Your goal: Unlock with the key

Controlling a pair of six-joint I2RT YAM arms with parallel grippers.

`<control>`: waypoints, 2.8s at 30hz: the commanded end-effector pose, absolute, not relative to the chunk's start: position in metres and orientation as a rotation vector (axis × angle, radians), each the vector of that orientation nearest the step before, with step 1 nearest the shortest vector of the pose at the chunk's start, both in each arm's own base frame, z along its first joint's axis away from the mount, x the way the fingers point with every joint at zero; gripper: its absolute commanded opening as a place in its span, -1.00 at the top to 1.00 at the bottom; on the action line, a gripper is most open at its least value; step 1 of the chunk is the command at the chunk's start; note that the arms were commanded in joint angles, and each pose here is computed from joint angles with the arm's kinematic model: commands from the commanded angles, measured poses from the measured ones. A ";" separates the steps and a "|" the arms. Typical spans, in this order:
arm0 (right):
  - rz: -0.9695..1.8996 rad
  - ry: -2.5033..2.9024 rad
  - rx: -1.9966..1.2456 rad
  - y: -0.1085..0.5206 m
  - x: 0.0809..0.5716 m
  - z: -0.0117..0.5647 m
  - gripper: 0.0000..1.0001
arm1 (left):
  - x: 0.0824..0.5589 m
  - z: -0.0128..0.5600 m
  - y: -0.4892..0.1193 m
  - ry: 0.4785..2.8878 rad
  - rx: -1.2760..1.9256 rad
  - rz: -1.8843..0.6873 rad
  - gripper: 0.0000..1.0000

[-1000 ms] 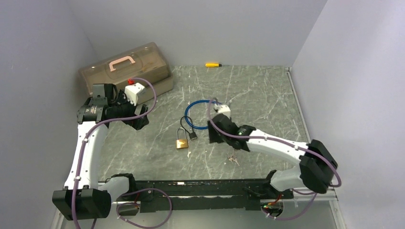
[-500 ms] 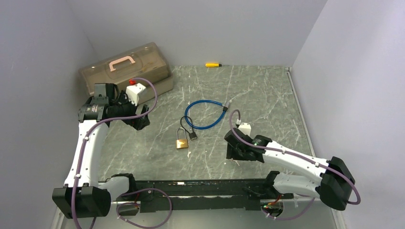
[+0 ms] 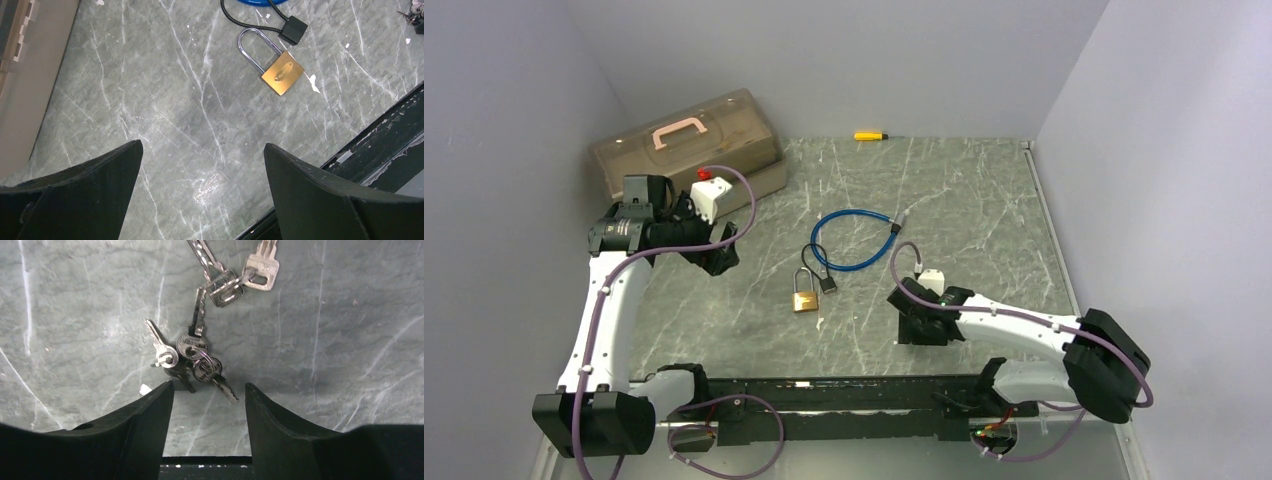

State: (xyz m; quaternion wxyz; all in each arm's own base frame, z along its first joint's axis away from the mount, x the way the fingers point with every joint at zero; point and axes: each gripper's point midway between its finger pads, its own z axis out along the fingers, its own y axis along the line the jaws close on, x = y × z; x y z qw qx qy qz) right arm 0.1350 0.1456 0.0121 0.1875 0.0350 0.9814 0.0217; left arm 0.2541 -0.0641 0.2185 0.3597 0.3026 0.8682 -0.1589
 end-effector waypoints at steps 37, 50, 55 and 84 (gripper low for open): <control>0.124 2.547 0.151 0.160 0.221 0.072 -0.20 | 0.259 0.230 -0.067 2.174 0.833 -0.394 -0.97; 0.150 2.645 0.341 0.130 0.228 0.033 -0.05 | 0.257 0.227 -0.066 2.188 0.848 -0.395 -0.97; 0.158 2.672 0.354 0.129 0.220 0.021 0.01 | 0.259 0.228 -0.066 2.185 0.845 -0.395 -0.97; 0.289 2.509 0.007 0.202 0.237 0.059 1.00 | 0.252 0.219 -0.072 2.192 0.842 -0.442 -0.97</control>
